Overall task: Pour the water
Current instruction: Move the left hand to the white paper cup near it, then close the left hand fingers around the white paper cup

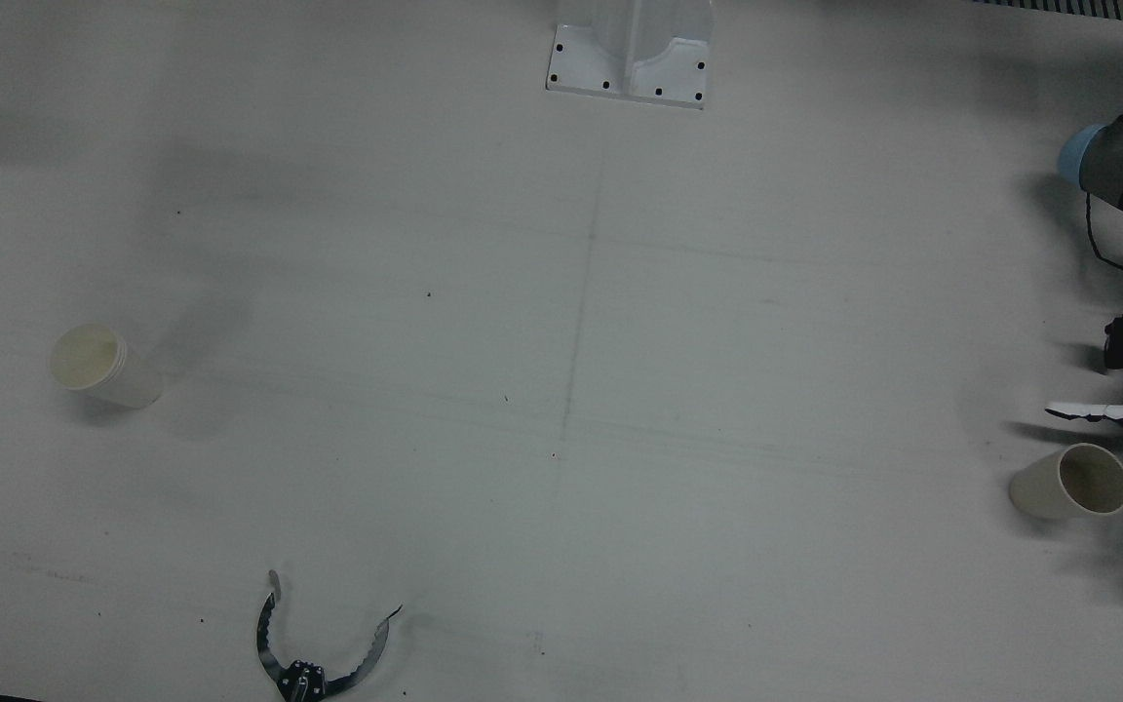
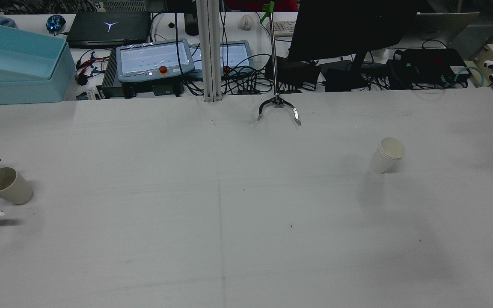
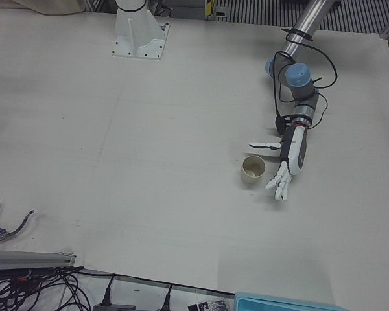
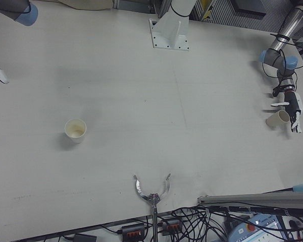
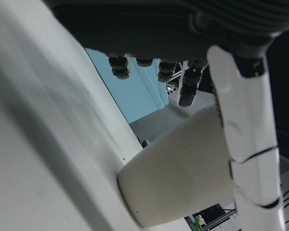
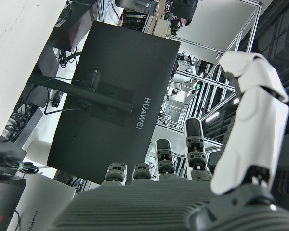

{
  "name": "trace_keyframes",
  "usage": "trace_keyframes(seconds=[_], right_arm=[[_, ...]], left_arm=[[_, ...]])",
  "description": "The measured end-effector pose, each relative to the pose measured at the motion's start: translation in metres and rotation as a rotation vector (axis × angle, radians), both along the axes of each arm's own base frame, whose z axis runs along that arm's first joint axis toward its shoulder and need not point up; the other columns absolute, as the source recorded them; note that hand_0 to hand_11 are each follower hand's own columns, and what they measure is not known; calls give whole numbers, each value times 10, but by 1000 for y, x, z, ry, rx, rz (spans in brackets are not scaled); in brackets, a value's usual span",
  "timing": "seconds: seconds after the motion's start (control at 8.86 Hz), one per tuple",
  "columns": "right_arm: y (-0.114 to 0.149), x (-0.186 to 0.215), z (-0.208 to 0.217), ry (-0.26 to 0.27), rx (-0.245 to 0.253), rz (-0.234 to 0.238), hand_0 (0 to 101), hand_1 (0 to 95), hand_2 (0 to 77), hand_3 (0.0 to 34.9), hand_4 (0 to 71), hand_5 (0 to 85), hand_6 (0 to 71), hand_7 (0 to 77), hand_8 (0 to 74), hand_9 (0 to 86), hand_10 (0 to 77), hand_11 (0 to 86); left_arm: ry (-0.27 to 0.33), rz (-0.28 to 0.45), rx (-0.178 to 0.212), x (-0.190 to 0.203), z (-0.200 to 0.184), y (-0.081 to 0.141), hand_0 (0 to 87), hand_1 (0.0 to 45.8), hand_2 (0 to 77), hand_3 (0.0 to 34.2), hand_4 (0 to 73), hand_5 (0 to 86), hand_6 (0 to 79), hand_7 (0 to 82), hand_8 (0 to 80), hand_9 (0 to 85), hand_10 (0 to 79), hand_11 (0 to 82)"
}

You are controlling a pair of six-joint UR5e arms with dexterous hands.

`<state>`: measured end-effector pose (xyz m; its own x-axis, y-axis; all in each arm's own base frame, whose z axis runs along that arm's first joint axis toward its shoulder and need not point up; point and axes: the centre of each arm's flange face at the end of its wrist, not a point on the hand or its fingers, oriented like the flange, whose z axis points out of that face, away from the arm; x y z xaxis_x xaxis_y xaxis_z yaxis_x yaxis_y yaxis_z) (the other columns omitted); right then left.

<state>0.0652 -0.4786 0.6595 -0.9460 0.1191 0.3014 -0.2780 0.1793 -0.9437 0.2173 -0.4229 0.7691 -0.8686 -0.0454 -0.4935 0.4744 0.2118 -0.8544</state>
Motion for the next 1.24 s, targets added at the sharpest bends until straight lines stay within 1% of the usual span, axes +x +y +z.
trace_keyframes(seconds=[0.11, 0.34, 0.45, 0.56, 0.68, 0.79, 0.9, 1.13, 1.24], right_arm=[[-1, -1, 1, 0, -1, -1, 514, 207, 300, 30, 191, 262, 82, 196, 27, 60, 38, 71], [-2, -2, 2, 2, -3, -3, 514, 207, 295, 29, 191, 262, 82, 196, 27, 60, 38, 71], [-4, -3, 2, 3, -2, -4, 512, 207, 300, 27, 180, 262, 82, 196, 33, 60, 38, 71], [-8, -4, 3, 3, -2, -4, 512, 207, 300, 27, 180, 262, 82, 196, 33, 60, 38, 71], [-11, -4, 3, 4, -3, -4, 512, 207, 300, 27, 180, 262, 60, 185, 33, 60, 38, 71], [-12, -4, 4, 4, -3, -4, 514, 207, 300, 27, 180, 262, 82, 180, 33, 65, 38, 71], [-13, -4, 4, 4, -4, -4, 512, 207, 295, 27, 180, 262, 82, 180, 33, 60, 38, 71], [-13, -5, 6, 4, -8, -5, 514, 207, 295, 33, 180, 262, 82, 180, 33, 65, 38, 71], [-13, -5, 7, 4, -9, -5, 514, 207, 295, 34, 180, 262, 71, 180, 33, 65, 38, 71]], left_arm=[[-6, 0, -4, 3, -2, -2, 556, 175, 44, 0, 180, 147, 27, 98, 0, 5, 44, 87], [-14, 1, -11, 8, -6, -6, 549, 180, 49, 0, 218, 169, 38, 114, 0, 5, 44, 82], [-16, 1, -12, 11, -8, -8, 550, 180, 49, 1, 235, 169, 60, 131, 0, 33, 44, 93], [-17, 0, -14, 14, -11, -11, 551, 180, 49, 1, 256, 180, 60, 131, 0, 27, 44, 93], [-16, -3, -13, 19, -15, -14, 550, 180, 60, 1, 256, 191, 60, 131, 0, 33, 60, 93], [-15, -6, -14, 23, -17, -18, 550, 180, 60, 1, 256, 191, 60, 131, 0, 33, 60, 93], [-14, -7, -13, 28, -19, -22, 550, 169, 60, 1, 256, 202, 71, 142, 0, 27, 60, 93], [-11, -9, -12, 34, -23, -27, 540, 169, 60, 1, 262, 213, 71, 142, 0, 27, 49, 93], [-13, -10, -14, 36, -25, -28, 538, 169, 60, 0, 262, 213, 55, 142, 0, 33, 54, 93]])
